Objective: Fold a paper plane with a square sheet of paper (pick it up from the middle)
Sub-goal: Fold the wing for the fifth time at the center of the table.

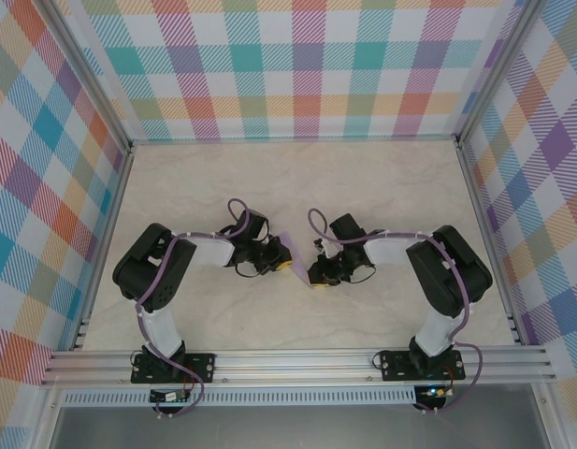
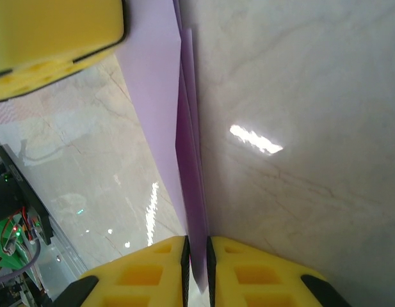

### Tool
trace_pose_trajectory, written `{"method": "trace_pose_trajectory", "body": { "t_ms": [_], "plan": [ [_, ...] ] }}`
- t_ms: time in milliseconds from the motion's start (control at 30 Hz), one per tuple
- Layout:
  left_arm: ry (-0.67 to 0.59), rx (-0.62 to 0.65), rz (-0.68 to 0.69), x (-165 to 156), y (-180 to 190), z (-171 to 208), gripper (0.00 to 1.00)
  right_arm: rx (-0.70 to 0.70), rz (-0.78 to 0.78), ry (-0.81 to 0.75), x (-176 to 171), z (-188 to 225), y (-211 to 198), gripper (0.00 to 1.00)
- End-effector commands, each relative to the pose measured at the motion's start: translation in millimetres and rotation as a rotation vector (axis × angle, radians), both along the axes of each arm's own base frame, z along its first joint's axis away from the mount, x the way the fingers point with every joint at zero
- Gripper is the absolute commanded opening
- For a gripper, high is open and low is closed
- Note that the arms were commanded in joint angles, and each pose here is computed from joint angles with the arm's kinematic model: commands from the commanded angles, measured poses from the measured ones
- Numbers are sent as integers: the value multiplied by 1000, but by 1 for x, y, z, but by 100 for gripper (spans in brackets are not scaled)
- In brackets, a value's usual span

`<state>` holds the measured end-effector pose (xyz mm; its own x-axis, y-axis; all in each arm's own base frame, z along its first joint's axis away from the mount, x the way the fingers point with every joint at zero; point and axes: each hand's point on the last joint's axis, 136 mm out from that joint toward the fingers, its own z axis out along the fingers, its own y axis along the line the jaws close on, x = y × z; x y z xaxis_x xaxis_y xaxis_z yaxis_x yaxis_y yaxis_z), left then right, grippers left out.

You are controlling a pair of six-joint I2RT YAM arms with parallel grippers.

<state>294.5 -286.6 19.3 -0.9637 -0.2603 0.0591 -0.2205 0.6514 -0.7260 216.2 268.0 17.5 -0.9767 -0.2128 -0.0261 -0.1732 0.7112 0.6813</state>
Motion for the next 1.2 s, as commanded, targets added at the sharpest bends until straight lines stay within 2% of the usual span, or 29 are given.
{"method": "trace_pose_trajectory", "body": {
  "t_ms": [0,333,533,633,1167],
  "plan": [
    [70,110,17,-12,14,-31,10,-23,18,23,-13,-4,-10,17],
    [73,109,17,-13,15,-32,10,-59,18,57,-15,-17,-13,13],
    [77,106,12,-15,14,-32,10,-21,18,-40,-2,12,-8,23],
    [81,108,11,-15,15,-33,10,-17,21,-63,4,17,-5,24],
    [86,107,8,-18,15,-34,10,14,41,-37,9,12,4,19]
  ]
}}
